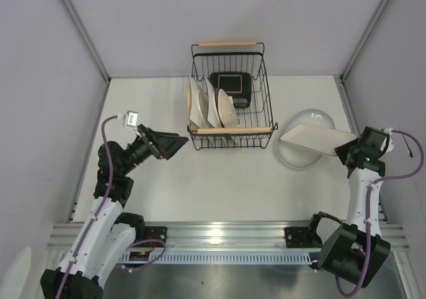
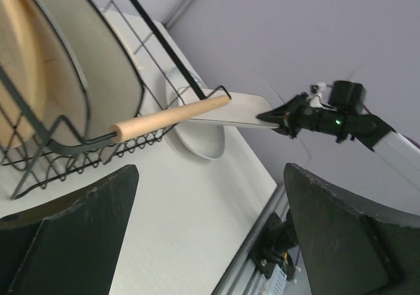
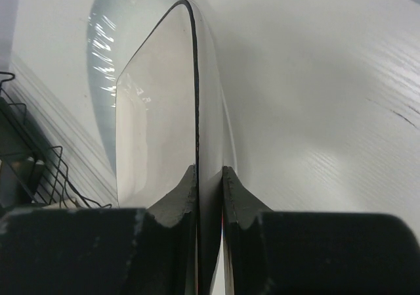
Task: Unload the plates from the dish rack
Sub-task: Place the plate on the table
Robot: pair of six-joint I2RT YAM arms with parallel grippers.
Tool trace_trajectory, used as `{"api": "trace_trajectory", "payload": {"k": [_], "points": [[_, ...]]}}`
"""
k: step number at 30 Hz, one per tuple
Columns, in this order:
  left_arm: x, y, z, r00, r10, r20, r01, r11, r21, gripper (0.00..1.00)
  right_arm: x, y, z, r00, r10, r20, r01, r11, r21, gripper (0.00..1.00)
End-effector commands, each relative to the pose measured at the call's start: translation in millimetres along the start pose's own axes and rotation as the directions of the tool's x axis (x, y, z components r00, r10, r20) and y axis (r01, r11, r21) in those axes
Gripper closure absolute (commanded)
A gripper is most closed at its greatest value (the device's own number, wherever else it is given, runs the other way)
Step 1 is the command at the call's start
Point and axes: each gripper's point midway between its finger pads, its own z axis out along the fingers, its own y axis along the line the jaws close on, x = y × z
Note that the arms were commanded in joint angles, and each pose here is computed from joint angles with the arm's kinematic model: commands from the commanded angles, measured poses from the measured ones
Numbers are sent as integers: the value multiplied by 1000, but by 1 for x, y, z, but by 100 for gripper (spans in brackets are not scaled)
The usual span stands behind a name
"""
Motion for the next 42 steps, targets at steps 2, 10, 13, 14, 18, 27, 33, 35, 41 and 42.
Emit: {"api": "trace_trajectory", "payload": {"k": [2, 10, 13, 14, 18, 27, 33, 35, 41, 42], "points": [[9, -50, 3, 988, 136, -75, -116, 968, 225, 0, -39, 44, -13, 988, 49, 148, -20, 981, -192, 100], [37, -75, 15, 974, 159, -161, -100, 941, 322, 0, -27, 21, -3, 989, 24, 147, -6, 993, -121, 100], [42, -77, 18, 973, 149, -175, -84, 939, 335, 0, -19, 3, 6, 991, 18, 131, -12, 999, -46, 100], [44, -76, 19, 973, 146, -180, -80, 939, 334, 0, -19, -6, 8, 990, 27, 140, -27, 1000, -3, 100], [53, -76, 23, 968, 140, -207, -65, 942, 330, 0, -11, -39, 7, 976, 114, 186, -138, 983, 124, 100], [53, -75, 20, 967, 161, -196, -94, 945, 314, 0, 6, -71, 2, 867, 380, 323, -431, 897, 102, 100], [56, -70, 19, 970, 143, -195, -81, 952, 296, 0, 28, -70, 17, 846, 451, 284, -489, 869, 77, 100], [57, -70, 18, 971, 142, -194, -81, 952, 294, 1, 32, -67, 21, 847, 455, 273, -488, 871, 62, 100], [54, -71, 14, 973, 153, -173, -98, 951, 294, 0, 50, -66, 34, 880, 417, 227, -446, 891, 90, 99], [54, -71, 14, 973, 153, -172, -98, 951, 293, 0, 53, -67, 37, 886, 409, 219, -438, 893, 104, 95]]}}
